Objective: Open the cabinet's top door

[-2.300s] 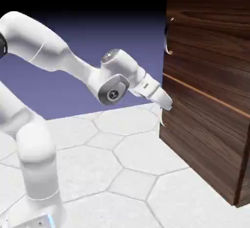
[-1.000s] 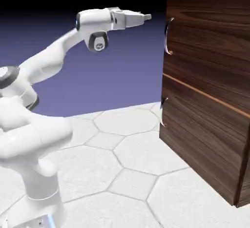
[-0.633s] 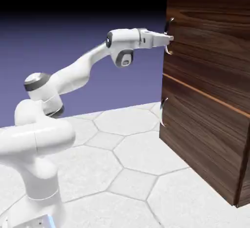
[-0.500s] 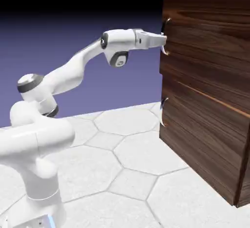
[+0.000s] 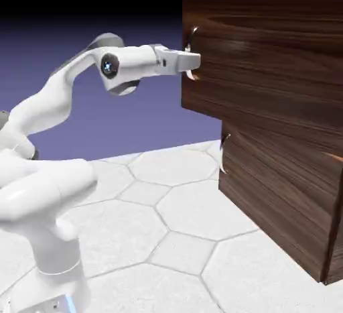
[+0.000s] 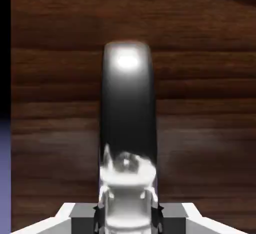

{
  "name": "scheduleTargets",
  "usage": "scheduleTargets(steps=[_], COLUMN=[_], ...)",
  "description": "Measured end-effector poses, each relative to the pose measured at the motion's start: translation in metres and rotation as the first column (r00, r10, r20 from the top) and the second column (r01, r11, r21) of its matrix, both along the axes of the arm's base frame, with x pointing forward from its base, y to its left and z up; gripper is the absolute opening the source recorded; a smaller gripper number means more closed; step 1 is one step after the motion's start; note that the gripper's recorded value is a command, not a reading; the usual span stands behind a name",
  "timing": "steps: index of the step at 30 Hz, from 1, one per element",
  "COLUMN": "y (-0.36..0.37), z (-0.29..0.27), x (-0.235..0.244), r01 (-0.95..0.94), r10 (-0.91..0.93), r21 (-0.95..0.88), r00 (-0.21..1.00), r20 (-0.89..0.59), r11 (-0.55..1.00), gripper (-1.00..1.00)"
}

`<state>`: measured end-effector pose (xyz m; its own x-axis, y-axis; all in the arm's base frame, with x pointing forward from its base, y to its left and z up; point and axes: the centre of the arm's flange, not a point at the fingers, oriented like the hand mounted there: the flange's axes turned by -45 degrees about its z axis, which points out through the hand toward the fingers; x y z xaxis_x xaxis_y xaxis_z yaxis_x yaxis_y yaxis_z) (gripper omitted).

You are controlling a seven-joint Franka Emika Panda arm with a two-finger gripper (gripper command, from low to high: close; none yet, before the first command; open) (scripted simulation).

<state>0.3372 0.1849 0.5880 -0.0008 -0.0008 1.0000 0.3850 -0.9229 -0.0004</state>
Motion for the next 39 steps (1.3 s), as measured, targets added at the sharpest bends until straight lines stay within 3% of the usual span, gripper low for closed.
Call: scheduleTargets(steps=[13,39], y=[-0.109,-0.323], z=[0.000,0.000], x=[-0.102,-0.188], r01=[-0.282,-0.666], r10=[0.282,0.666], r21=[-0.001,-0.001], r00=[0.959,0.746], r20=[-0.001,-0.001], r11=[0.959,0.746], gripper=[-1.00,-1.00])
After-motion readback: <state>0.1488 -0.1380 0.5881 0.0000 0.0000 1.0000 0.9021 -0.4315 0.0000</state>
